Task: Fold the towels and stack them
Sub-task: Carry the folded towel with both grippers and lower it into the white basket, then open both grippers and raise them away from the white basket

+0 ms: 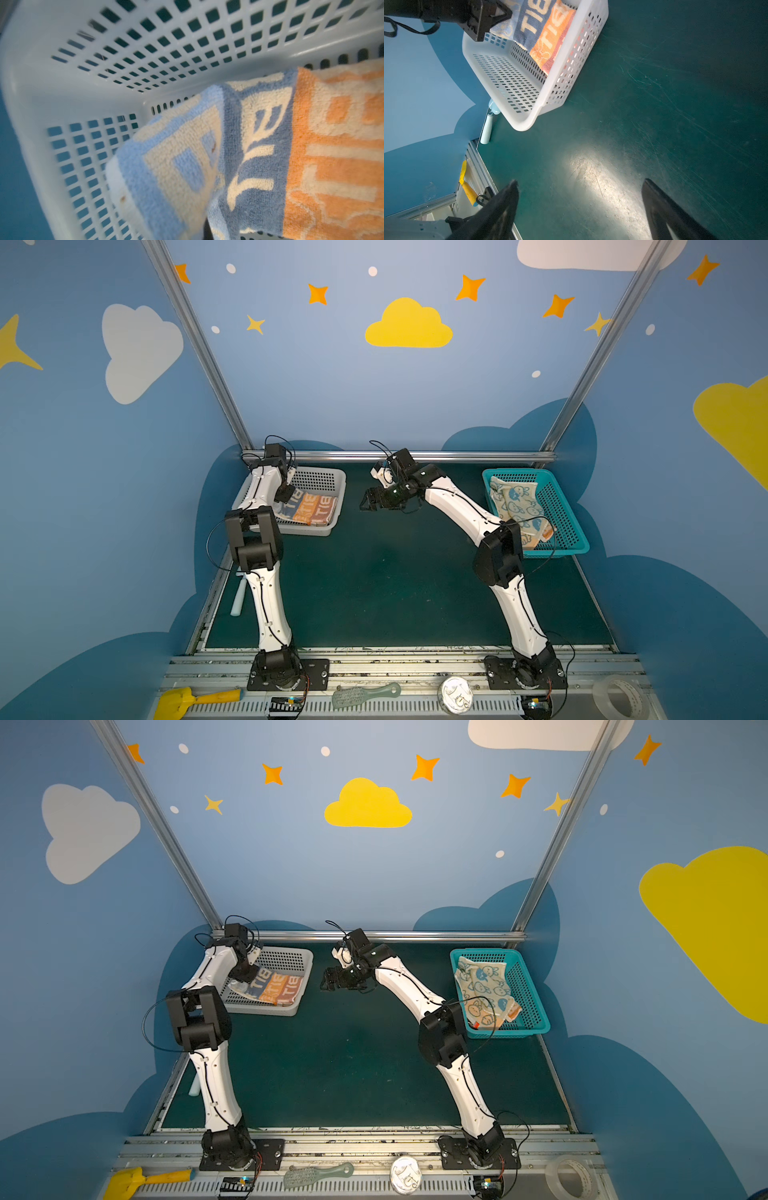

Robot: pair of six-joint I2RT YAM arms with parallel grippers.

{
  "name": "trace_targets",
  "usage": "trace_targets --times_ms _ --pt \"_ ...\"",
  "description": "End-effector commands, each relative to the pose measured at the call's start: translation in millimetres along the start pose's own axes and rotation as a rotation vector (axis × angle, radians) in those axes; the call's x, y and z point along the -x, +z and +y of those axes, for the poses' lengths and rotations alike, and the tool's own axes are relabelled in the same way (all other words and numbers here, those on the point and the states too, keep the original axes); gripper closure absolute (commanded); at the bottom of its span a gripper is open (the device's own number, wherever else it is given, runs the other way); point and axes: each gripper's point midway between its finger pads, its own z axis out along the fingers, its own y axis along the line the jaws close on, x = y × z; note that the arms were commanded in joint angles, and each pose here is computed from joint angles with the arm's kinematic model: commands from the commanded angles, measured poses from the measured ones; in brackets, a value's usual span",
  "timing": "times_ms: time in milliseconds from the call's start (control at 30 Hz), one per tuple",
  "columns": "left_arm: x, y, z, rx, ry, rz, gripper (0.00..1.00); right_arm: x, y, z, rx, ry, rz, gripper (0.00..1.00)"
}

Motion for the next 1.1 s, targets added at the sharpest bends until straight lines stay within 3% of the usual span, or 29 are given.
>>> trace_targets --times_ms 0,300,467,533,633,700,900,1067 --pt "-2.0 10.8 2.1 0.005 -0.011 0.016 0.97 5.5 -10.0 3.2 0.004 -0.020 -0.023 0.09" --pt "-2.8 11.1 25.9 0.102 -0.066 0.030 0.97 1.5 -15.6 -0.7 -0.007 0.013 -0.009 0.08" --pt "-1.2 10.8 27.5 0.092 -0.092 0.020 0.94 0.8 -19.1 -2.6 -0.016 0.018 -0.011 0.09" --pt "-1.2 11.2 26.2 0.088 -0.099 0.020 0.84 2.2 -22.1 -4.5 -0.031 0.031 -0.020 0.08" --pt "-1.1 9.7 25.3 0.088 -0.107 0.020 0.51 3.9 -24.2 -3.4 -0.022 0.018 -0.032 0.08" --pt "0.8 4.8 27.7 0.094 -0.118 0.010 0.01 4.8 -27.1 -2.9 -0.027 0.012 -0.037 0.08" --pt "16.7 -43.0 37.7 0.151 -0.128 -0.065 0.00 4.6 -45.9 -6.4 -0.094 -0.002 -0.053 0.08" --pt "52.4 -126.6 27.2 0.247 -0.062 -0.231 0.00 4.0 -92.3 -30.0 -0.271 0.023 -0.094 0.08"
